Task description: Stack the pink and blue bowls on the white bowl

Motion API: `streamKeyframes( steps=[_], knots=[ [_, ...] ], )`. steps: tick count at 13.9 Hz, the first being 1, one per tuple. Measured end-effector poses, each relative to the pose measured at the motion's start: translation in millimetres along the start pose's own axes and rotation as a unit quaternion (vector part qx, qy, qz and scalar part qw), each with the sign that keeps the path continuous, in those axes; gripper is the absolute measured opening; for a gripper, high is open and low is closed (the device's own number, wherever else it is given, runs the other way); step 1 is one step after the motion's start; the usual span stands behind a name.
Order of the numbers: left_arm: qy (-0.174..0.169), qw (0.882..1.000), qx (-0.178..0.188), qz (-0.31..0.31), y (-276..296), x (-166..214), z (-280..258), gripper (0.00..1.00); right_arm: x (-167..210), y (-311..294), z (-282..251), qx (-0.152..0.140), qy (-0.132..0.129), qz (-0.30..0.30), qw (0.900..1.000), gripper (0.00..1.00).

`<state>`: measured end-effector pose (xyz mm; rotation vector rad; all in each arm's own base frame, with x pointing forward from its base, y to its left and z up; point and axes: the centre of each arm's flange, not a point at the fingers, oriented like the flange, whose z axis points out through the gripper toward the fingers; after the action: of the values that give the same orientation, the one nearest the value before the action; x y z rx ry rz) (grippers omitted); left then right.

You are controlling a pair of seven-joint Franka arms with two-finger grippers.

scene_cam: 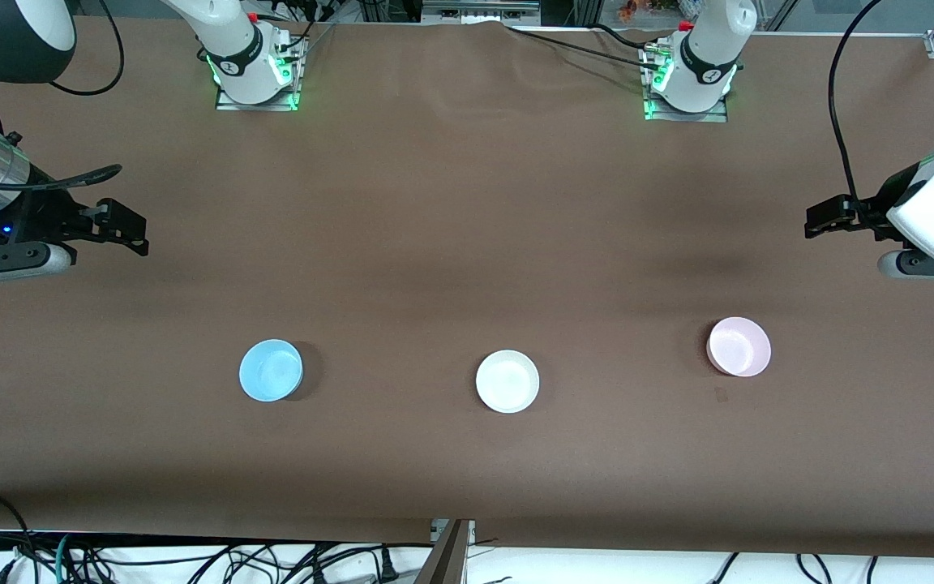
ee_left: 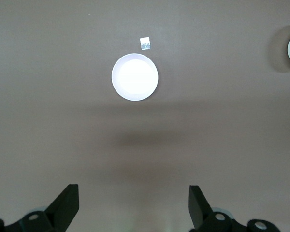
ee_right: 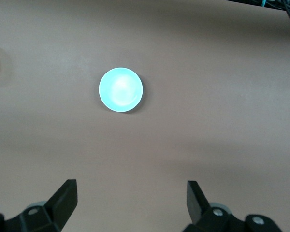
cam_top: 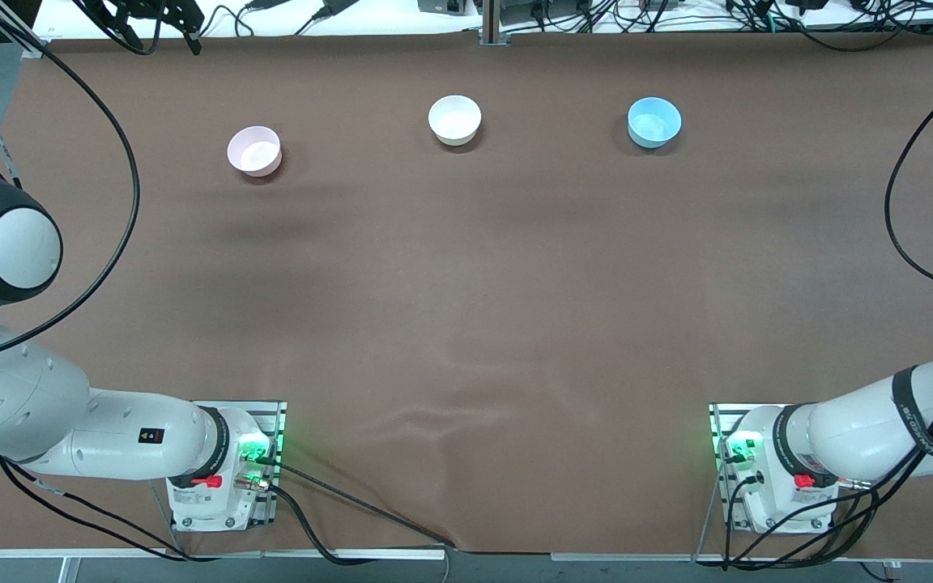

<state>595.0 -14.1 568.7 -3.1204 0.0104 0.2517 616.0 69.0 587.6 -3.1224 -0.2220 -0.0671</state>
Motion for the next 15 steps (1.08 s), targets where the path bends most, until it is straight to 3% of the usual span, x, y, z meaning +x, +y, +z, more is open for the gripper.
streamKeyframes(
  steps=[9, 15],
  knots=[
    [-0.004, 1.000, 0.000, -0.005, -6, 3, 5, 1.00, 2, 0, -2, 0.000, 0.010, 0.000, 1.000, 1.00],
    [-0.004, 0.999, -0.001, -0.038, -47, 66, 98, 1.00, 2, 0, -2, 0.000, 0.011, 0.000, 1.000, 1.00]
  ],
)
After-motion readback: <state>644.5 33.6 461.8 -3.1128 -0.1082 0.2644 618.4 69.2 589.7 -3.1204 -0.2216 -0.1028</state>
